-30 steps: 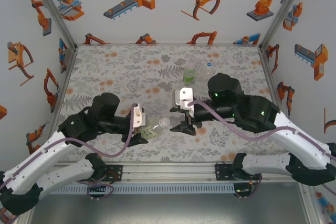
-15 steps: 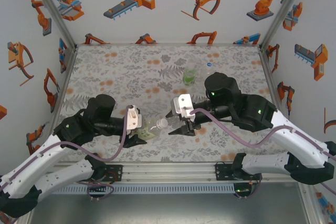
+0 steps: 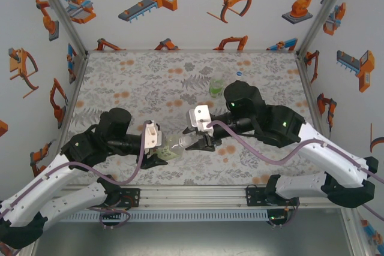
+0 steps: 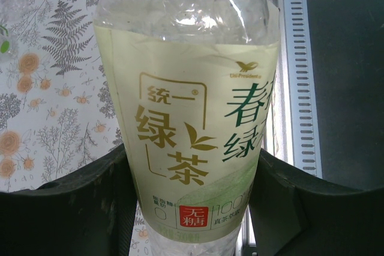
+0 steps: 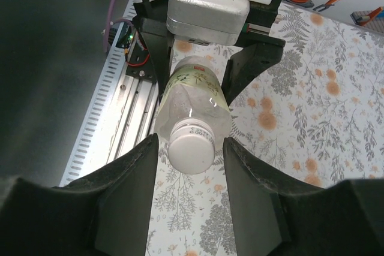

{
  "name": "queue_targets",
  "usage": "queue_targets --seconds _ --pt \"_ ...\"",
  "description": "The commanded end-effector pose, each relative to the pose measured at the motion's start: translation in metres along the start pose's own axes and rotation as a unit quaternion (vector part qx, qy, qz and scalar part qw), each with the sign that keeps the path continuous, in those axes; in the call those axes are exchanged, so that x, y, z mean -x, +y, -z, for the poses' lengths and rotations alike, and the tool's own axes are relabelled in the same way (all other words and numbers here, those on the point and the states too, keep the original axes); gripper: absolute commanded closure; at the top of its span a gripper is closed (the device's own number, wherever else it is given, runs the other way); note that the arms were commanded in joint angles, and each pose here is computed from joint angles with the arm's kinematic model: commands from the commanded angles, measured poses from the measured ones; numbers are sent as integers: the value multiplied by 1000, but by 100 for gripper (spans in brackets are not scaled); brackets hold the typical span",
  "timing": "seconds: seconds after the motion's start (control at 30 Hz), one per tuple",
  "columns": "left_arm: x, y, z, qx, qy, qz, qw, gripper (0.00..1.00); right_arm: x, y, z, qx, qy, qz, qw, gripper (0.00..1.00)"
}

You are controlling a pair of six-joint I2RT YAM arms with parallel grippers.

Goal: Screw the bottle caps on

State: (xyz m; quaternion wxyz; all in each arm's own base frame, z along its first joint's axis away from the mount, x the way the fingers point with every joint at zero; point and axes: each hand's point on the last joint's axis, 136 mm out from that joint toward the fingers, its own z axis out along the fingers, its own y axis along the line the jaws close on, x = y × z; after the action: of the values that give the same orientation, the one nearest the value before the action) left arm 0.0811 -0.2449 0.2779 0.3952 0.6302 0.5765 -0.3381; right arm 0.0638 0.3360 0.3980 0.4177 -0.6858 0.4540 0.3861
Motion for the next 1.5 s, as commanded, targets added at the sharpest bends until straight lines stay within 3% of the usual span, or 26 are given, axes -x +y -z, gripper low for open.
queue_targets --seconds 0.0,0.27,1.13,1.47 --pt "5 -4 4 -8 -7 -3 1000 100 5 -3 0 -5 -6 14 1000 56" --pt "6 -3 4 -9 -7 -4 1000 100 0 -4 1 -12 4 11 1000 61" --pt "11 -1 4 -9 -9 -7 1000 100 -6 0 4 -11 15 -4 1000 56" --pt "12 -1 2 -13 -11 -6 1000 100 -11 0 5 -16 26 -9 999 59"
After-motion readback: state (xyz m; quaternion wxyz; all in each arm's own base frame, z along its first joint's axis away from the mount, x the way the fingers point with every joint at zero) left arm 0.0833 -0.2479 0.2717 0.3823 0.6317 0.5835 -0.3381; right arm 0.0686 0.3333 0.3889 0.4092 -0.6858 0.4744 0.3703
